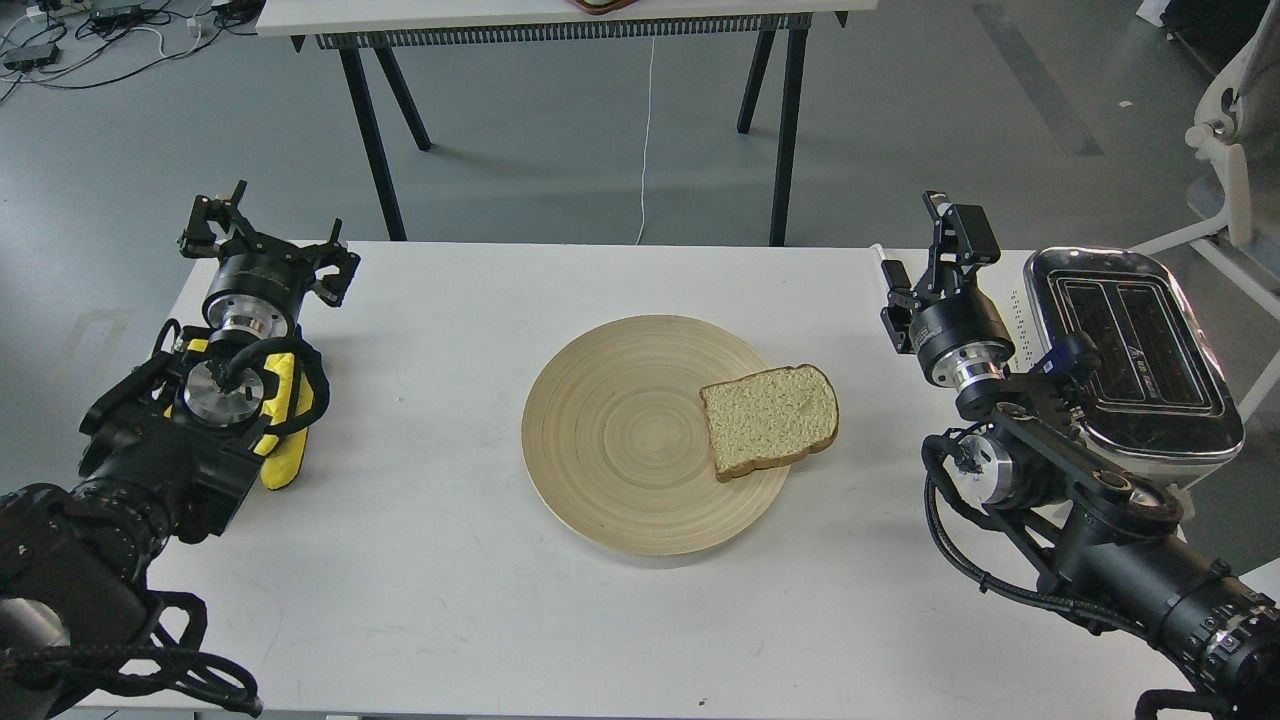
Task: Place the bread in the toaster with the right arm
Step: 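Move the right gripper from beside the toaster toward the bread slice on the plate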
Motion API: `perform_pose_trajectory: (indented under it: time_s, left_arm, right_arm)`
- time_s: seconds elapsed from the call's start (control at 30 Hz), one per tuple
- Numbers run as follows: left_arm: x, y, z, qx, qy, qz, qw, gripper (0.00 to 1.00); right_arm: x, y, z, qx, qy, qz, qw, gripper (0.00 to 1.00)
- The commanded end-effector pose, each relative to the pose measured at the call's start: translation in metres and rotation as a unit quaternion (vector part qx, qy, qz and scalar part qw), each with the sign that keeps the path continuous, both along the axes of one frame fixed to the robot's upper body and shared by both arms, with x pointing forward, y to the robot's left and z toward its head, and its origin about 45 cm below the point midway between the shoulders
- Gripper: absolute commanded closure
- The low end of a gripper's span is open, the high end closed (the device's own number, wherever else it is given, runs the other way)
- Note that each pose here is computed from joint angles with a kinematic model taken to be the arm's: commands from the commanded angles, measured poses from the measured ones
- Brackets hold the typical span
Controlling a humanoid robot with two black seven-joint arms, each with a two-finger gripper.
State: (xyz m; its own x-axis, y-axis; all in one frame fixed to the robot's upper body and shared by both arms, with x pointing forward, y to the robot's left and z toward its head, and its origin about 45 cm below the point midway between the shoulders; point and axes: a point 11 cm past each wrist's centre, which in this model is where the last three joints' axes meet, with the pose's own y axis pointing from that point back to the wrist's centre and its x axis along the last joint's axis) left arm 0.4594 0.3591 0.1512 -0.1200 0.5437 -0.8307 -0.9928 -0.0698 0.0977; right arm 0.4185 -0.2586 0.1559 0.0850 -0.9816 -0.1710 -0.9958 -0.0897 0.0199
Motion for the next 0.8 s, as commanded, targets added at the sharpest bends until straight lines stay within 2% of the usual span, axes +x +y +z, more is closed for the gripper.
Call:
perform_pose_trajectory:
  time_s: [0.0, 0.3, 0.47, 0.67, 0.77]
  left_arm:
    - [0.000, 0.000, 0.001, 0.000, 0.000, -0.001, 1.000, 0.00]
    - [0.000, 0.000, 0.000, 0.000, 0.000, 0.000, 1.000, 0.00]
    - [0.000, 0.000, 0.000, 0.000, 0.000, 0.000, 1.000, 0.00]
    - [0.000, 0.000, 0.000, 0.000, 0.000, 0.000, 1.000, 0.00]
    - [0.000, 0.000, 0.000, 0.000, 0.000, 0.000, 1.000, 0.00]
  right_arm:
    - [-0.001, 0.001, -0.001, -0.001, 0.001, 0.001, 1.000, 0.03]
    - [-0.001, 0.003, 0.006, -0.032, -0.007, -0.018, 0.999, 0.03]
    - [-0.015, 0.019, 0.001, -0.160, -0.027, -0.033, 0.986, 0.03]
    - [-0.034, 0.047, -0.007, -0.178, -0.031, 0.031, 0.983, 0.03]
    - [-0.044, 0.038, -0.014, -0.201, -0.024, 0.048, 0.978, 0.03]
